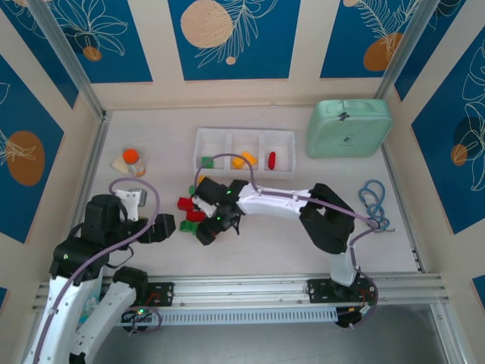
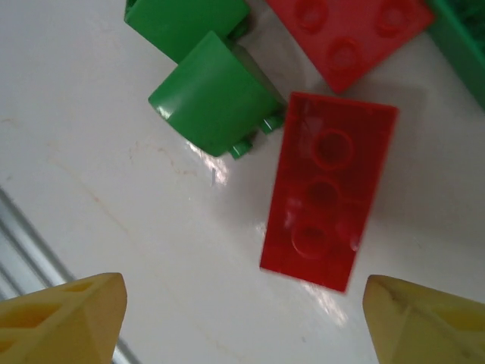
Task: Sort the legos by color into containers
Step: Pick up the lego from the bottom-center of the table, then place the lego in the container.
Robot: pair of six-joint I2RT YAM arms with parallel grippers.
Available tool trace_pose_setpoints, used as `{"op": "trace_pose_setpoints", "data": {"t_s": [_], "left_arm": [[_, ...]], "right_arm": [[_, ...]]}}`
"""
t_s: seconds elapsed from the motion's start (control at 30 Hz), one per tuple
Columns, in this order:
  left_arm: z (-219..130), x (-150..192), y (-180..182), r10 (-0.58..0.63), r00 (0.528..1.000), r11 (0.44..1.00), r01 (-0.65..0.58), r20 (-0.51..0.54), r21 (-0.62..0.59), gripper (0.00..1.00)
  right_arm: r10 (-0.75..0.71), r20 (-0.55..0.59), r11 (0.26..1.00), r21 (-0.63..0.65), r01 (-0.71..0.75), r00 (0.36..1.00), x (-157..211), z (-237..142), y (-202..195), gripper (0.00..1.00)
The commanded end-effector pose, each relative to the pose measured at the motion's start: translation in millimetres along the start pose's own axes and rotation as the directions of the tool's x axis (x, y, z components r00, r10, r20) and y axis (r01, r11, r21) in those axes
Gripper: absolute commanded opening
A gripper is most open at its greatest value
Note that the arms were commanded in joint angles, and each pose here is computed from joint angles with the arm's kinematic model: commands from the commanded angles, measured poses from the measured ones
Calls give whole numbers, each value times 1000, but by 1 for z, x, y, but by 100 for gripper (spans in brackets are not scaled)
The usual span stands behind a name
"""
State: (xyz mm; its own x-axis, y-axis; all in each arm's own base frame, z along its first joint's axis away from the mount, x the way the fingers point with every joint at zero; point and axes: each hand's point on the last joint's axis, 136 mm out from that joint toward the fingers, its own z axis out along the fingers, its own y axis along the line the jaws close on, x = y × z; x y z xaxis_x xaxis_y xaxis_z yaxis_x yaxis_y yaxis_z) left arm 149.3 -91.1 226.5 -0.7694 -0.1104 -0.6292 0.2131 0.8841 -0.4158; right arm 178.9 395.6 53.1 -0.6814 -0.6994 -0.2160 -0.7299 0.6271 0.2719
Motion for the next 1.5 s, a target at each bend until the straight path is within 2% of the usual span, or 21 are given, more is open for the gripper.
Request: {"op": "trace_pose_setpoints", "data": {"t_s": [0.0, 0.1, 0.33, 0.47, 0.67, 0.7, 0.8, 0.93, 1.17, 1.3, 1.47], "left_arm": [[-9, -4, -14, 51, 996, 995, -56, 66, 77, 99], [-15, -6, -17, 63, 991, 993, -75, 122, 92, 99], [-22, -11, -17, 83, 974, 990, -106, 212, 98, 99], [-22, -11, -17, 82, 973, 990, -104, 215, 94, 99], [-22, -11, -17, 83, 974, 989, -106, 212, 99, 99], [-21, -11, -18, 85, 974, 989, -109, 211, 103, 99], [-20, -11, -20, 89, 975, 987, -114, 201, 114, 99], [-17, -12, -20, 88, 979, 988, -110, 183, 111, 99], [-6, -23, -30, 121, 964, 972, -163, 236, 168, 99], [5, -24, -28, 117, 972, 974, -152, 203, 170, 99], [16, -22, -18, 104, 980, 984, -126, 170, 128, 99]], "right_arm": [[-6, -56, 994, 111, 12, 998, 5, 12, -9, 81], [3, -92, 987, 160, 12, 996, 4, 24, -17, 72], [27, -119, 969, 245, 3, 993, 4, 40, -33, 68], [33, -126, 959, 284, 5, 991, 2, 44, -41, 57], [23, -116, 948, 317, 15, 993, -1, 36, -47, 37], [15, -113, 947, 319, 22, 993, -1, 31, -47, 31], [13, -82, 954, 301, 12, 997, -4, 12, -48, 23], [17, 7, 970, 241, -18, 1000, -11, -30, -53, 21], [24, 236, 990, 128, -55, 972, -34, -117, -79, 19], [78, 348, 969, 194, -154, 934, -45, -160, -130, 19], [174, 400, 908, 288, -304, 900, -52, -177, -216, 18]]}}
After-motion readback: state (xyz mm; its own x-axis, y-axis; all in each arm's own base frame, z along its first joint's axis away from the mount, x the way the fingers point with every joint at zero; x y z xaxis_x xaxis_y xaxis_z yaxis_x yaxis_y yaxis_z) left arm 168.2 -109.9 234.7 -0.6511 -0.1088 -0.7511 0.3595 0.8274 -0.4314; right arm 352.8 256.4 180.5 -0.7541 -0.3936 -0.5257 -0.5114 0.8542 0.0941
